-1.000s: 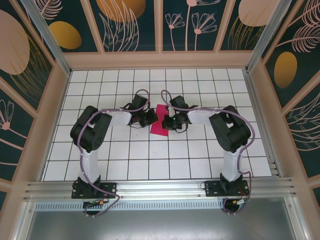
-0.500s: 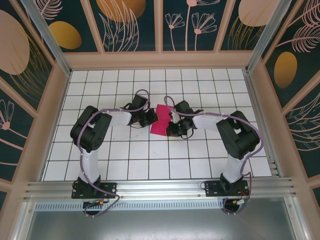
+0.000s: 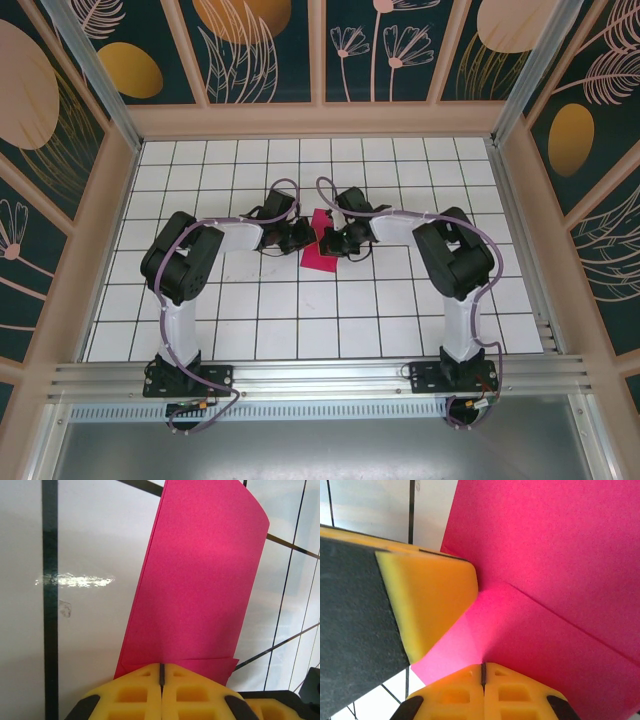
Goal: Fold a paper plane with a square sheet of paper (pick it up from the middle)
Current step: Fold the triangle a second time at the center of the table.
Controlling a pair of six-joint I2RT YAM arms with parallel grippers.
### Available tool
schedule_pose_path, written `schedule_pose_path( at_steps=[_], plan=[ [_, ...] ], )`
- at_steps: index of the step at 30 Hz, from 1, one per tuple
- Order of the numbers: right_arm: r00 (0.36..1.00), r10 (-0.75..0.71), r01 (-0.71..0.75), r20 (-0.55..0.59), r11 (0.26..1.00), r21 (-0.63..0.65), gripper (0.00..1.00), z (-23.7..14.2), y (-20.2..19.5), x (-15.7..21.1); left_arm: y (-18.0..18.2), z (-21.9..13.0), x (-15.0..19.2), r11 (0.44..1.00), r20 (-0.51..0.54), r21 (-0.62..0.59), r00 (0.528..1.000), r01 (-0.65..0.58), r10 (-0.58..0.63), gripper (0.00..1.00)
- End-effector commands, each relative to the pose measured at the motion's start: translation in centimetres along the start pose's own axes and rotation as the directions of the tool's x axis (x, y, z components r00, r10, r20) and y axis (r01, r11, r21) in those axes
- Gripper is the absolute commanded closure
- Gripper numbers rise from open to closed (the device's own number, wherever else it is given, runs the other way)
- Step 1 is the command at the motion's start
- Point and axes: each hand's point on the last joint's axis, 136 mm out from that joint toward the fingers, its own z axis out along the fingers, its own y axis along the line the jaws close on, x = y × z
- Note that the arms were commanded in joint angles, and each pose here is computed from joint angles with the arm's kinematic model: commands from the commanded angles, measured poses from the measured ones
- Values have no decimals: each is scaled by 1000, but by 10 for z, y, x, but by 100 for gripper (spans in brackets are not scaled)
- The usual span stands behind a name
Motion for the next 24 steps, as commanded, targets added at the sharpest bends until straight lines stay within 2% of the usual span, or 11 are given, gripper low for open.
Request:
schedule_pose_path(
  at_steps=[1,8,15,18,21,24],
  plan=[
    [1000,17,-16,-16,1000,26,100,5,-5,4,59,12,23,982,-50,-177,996,70,-80,92],
    [996,42,-36,-77,996,79,100,-2,-29,50,62,12,24,979,-48,-188,995,80,-90,92],
    [992,44,-38,-119,998,51,100,-27,-32,98,61,11,24,979,-45,-189,995,74,-84,92],
    [998,47,-48,-51,998,-28,100,-45,-20,83,44,13,21,991,-62,-122,996,53,-61,90],
    [995,54,-46,84,995,-94,100,-71,-5,44,16,5,8,998,-46,-57,999,10,-12,86],
    [977,75,-49,198,990,-133,92,-91,2,12,-19,-10,-7,999,-3,27,1000,-17,17,79]
  ],
)
